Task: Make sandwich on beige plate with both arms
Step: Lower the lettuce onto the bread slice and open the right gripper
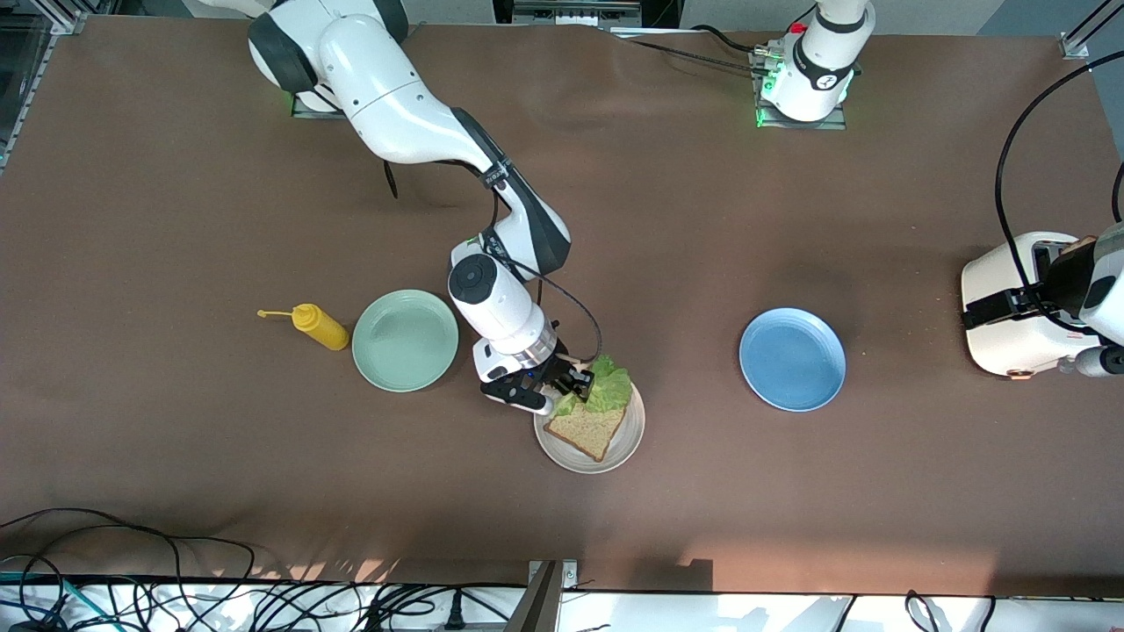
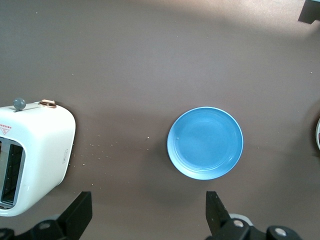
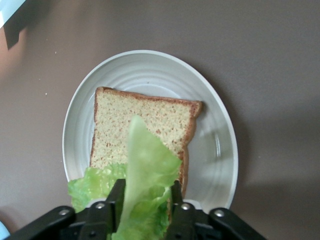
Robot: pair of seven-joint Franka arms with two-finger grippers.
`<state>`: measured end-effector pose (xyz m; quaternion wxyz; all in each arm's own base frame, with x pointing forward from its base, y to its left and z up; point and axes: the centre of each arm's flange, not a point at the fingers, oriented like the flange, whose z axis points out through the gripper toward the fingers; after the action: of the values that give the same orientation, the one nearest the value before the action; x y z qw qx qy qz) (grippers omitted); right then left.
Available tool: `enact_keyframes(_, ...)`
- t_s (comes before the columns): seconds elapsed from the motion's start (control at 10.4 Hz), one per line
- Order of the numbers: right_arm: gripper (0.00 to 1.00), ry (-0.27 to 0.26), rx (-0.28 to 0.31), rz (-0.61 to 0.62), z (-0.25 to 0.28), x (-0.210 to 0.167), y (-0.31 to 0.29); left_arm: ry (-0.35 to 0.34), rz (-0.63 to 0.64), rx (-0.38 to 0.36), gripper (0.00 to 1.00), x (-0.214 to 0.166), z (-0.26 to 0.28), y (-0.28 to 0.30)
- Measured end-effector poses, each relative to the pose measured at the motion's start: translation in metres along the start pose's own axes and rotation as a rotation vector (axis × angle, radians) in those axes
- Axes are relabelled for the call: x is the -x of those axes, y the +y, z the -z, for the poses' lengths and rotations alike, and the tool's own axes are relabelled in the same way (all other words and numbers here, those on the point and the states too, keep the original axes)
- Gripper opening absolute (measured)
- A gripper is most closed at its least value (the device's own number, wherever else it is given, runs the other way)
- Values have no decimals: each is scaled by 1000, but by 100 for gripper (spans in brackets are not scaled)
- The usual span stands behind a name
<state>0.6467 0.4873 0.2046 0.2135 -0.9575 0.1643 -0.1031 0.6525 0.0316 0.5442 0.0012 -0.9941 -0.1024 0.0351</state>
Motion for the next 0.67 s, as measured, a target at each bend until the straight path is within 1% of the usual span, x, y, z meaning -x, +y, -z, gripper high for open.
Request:
enact_keyframes(0.19,74,-32,32,75,-5,3,5,0,0,0,100,0,0,0)
enact_keyframes(0.29,90,-53,57,104,-7,3,8,0,0,0,100,0,0,0)
enact_keyframes(0.38,100,-73,81,136,-7,1,12,0,0,0,100,0,0,0)
enact_keyframes(0.48,100,-87,97,165,-6,-1,14,-1,0,0,100,0,0,0)
enact_keyframes(0.67,100,-100,108,238,-5,-4,17,-1,0,0,100,0,0,0)
